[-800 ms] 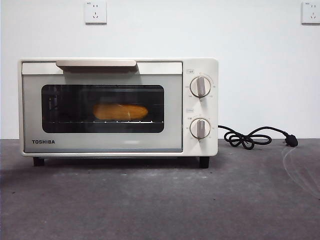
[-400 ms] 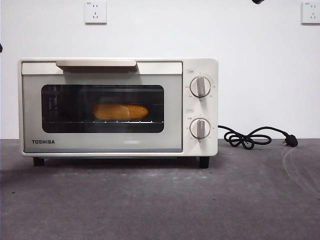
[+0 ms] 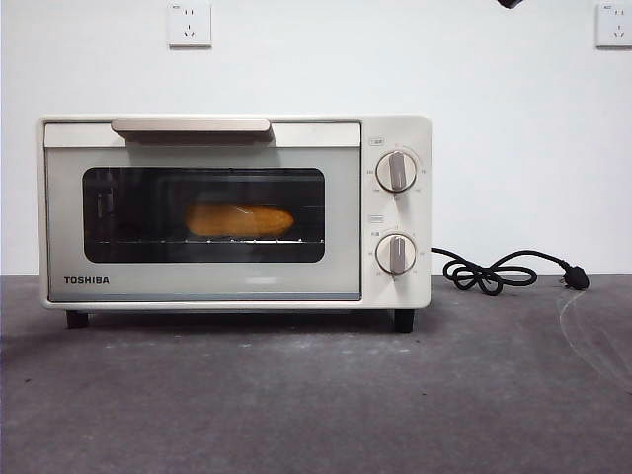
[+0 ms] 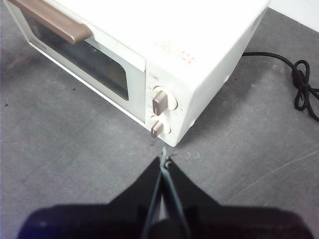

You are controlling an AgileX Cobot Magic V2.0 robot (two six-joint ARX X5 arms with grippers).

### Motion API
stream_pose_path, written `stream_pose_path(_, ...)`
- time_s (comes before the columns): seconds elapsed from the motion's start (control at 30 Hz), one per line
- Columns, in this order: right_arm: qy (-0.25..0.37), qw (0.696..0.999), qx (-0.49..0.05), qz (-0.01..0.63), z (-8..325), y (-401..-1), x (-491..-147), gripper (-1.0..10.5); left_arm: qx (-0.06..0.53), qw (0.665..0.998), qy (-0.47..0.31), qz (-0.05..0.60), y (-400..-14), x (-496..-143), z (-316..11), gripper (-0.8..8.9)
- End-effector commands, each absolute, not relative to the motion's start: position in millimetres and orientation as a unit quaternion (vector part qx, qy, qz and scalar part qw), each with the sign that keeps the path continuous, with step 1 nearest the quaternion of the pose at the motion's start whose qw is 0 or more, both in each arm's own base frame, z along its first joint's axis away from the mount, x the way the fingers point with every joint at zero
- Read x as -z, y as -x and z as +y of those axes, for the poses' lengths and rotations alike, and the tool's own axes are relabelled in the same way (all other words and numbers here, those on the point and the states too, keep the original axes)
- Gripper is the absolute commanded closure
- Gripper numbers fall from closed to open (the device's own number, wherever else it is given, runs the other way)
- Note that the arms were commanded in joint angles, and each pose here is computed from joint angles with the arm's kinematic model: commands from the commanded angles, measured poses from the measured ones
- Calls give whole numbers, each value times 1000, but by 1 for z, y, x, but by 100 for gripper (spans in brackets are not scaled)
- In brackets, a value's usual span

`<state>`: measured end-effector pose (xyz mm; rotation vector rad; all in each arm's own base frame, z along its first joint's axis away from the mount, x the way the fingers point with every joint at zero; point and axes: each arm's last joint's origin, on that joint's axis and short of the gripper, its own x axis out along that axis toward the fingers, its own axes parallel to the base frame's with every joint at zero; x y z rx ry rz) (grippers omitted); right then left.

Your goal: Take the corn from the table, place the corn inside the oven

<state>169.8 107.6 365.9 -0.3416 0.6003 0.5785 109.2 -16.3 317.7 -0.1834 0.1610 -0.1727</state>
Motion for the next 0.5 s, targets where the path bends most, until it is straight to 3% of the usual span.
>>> stream_pose_path(0.03, 166, 900, -280, 289, 108, -171, -366, 962, 118, 993, 12, 20, -105, -317, -15, 817)
stream_pose_path(0.2, 166, 900, -280, 289, 108, -171, -366, 962, 156, 985, -54, -48, -103, -280, -15, 817)
stream_pose_path(0.5, 166, 900, -280, 289, 108, -171, -366, 962, 144, 987, -75, -4, -100, -186, -12, 817)
